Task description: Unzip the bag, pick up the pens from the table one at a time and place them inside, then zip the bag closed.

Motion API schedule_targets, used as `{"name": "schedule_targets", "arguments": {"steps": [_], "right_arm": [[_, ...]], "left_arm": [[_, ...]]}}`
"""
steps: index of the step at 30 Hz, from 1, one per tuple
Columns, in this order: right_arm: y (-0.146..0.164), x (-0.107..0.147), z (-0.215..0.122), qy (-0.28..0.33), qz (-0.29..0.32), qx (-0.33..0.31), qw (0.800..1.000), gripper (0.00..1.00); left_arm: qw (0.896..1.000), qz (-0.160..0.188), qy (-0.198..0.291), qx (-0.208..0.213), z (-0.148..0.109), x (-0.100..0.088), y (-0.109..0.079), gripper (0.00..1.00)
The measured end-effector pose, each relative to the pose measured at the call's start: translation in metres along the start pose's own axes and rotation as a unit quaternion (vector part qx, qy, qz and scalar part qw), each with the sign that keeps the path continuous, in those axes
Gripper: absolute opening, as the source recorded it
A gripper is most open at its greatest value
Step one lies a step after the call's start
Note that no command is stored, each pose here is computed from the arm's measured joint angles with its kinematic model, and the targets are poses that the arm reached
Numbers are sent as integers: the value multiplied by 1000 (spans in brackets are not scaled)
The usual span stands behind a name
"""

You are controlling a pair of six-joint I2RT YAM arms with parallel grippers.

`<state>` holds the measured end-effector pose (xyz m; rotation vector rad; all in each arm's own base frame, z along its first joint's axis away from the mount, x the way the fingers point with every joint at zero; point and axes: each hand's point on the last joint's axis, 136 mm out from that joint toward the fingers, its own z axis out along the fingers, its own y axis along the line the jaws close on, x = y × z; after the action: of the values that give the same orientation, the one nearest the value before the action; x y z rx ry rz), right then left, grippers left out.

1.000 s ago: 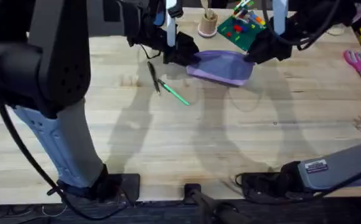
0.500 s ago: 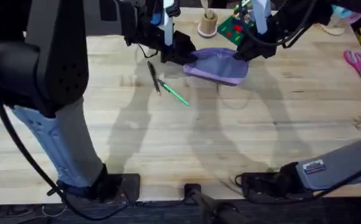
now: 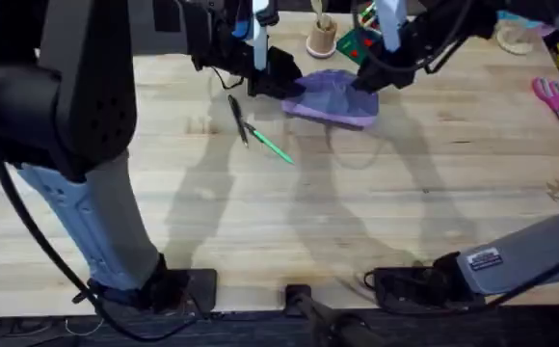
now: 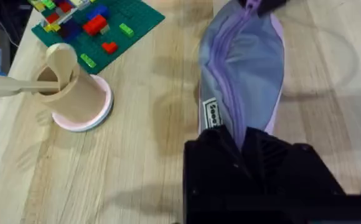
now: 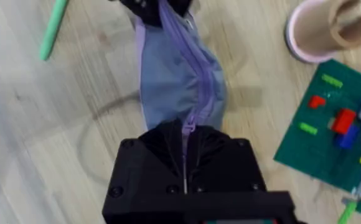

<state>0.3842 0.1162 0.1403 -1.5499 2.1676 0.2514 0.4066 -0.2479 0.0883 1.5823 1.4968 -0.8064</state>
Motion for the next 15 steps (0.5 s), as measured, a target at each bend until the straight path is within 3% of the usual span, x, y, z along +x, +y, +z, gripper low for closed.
{"name": "schedule_targets", "arguments": {"steps": [15], "right_arm": [[5, -29, 20, -6, -39, 11, 999, 31]], "left_arm": [[1000, -1, 9, -10, -4, 5, 5, 42]]}}
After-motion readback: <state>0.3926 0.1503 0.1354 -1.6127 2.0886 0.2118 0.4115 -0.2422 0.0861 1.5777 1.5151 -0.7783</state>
